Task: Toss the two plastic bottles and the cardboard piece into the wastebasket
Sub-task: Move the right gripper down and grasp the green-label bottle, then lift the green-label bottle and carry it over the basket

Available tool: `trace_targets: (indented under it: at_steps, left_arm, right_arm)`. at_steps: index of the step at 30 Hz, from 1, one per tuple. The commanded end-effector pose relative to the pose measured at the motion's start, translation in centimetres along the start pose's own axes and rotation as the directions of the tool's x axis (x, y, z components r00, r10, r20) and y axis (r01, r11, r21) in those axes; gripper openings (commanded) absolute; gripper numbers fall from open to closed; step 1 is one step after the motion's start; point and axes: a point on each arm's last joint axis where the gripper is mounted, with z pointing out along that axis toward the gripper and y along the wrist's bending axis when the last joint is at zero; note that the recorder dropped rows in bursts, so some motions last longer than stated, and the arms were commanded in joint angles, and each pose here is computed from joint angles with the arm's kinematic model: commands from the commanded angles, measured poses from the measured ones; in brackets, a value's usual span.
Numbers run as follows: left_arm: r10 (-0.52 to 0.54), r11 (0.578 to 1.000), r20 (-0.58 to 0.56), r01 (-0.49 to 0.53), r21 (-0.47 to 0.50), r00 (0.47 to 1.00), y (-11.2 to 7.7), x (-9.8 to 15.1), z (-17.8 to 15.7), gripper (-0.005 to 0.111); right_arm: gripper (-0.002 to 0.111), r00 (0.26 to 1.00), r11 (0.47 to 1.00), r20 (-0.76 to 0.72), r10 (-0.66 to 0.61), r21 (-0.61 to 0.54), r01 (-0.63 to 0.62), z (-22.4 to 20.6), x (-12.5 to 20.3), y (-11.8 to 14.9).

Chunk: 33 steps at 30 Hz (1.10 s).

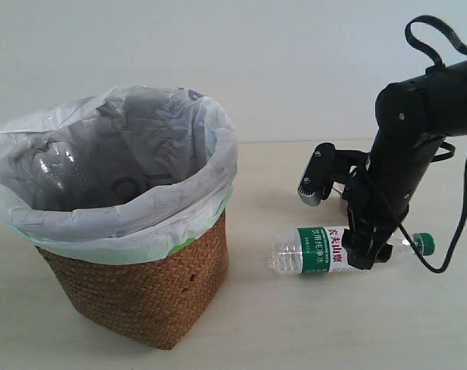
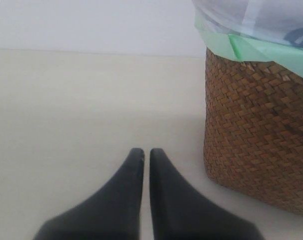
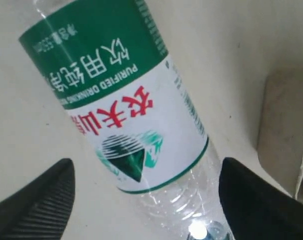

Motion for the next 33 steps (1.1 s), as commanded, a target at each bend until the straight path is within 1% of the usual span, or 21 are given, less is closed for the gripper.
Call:
trace_targets:
  at_steps: [1,7,11,16,17,19,20,21,22,23,24,26,29,33]
  left_arm:
    - [0.009,1.000,-0.002,-0.009,-0.004,1.000,0.0,0.1,0.0,0.004]
    - [0.009,1.000,-0.002,-0.009,-0.004,1.000,0.0,0.1,0.0,0.004]
    - [0.009,1.000,-0.002,-0.009,-0.004,1.000,0.0,0.1,0.0,0.004]
    - [0.009,1.000,-0.002,-0.009,-0.004,1.000,0.0,0.1,0.0,0.004]
    - [0.009,1.000,-0.002,-0.009,-0.004,1.000,0.0,0.1,0.0,0.004]
    - [0.009,1.000,-0.002,-0.009,-0.004,1.000,0.0,0.1,0.0,0.004]
    - [0.009,1.000,-0.002,-0.009,-0.004,1.000,0.0,0.1,0.0,0.004]
    - [0.009,1.000,-0.002,-0.009,-0.004,1.000,0.0,0.1,0.0,0.004]
    - [0.009,1.000,-0.002,-0.009,-0.004,1.000,0.0,0.1,0.0,0.004]
    - [0.009,1.000,-0.002,-0.009,-0.004,1.000,0.0,0.1,0.0,0.004]
    - [0.009,1.000,-0.002,-0.009,-0.004,1.000,0.0,0.1,0.0,0.004]
    - [0.009,1.000,-0.002,-0.009,-0.004,1.000,0.0,0.1,0.0,0.004]
    - [0.009,1.000,-0.002,-0.009,-0.004,1.000,0.0,0.1,0.0,0.004]
    - [0.009,1.000,-0.002,-0.009,-0.004,1.000,0.0,0.1,0.0,0.004]
  right_arm:
    - [0.070,1.000,1.000,-0.018,-0.019,-0.002,0.019,1.2,0.1,0.0]
    - [0.070,0.998,0.998,-0.069,0.001,-0.056,-0.005,4.0,0.3,0.5]
    - [0.070,0.993,0.994,-0.100,0.065,-0.076,-0.073,4.7,0.5,0.8]
    - [0.046,0.982,0.987,-0.180,0.056,-0.140,-0.081,5.5,1.1,1.4]
    - [0.045,0.978,0.984,-0.199,0.058,-0.152,-0.089,5.6,1.3,1.6]
    - [0.044,0.970,0.979,-0.213,0.114,-0.144,-0.147,5.6,1.3,1.6]
    - [0.042,0.962,0.972,-0.231,0.142,-0.150,-0.180,5.5,1.4,1.7]
    - [0.037,0.959,0.969,-0.242,0.150,-0.156,-0.191,5.5,1.5,1.8]
    - [0.025,0.953,0.965,-0.255,0.161,-0.161,-0.206,5.4,1.6,1.9]
    - [0.009,0.947,0.960,-0.265,0.183,-0.160,-0.231,5.3,1.6,2.0]
    - [0.000,0.941,0.953,-0.268,0.207,-0.161,-0.256,5.3,1.6,2.0]
    - [0.000,0.930,0.937,-0.244,0.274,-0.151,-0.316,5.0,1.3,2.0]
    - [0.000,0.926,0.928,-0.189,0.326,-0.124,-0.351,3.7,0.9,1.6]
    - [0.000,0.917,0.916,-0.007,0.398,-0.049,-0.398,-1.2,0.2,0.6]
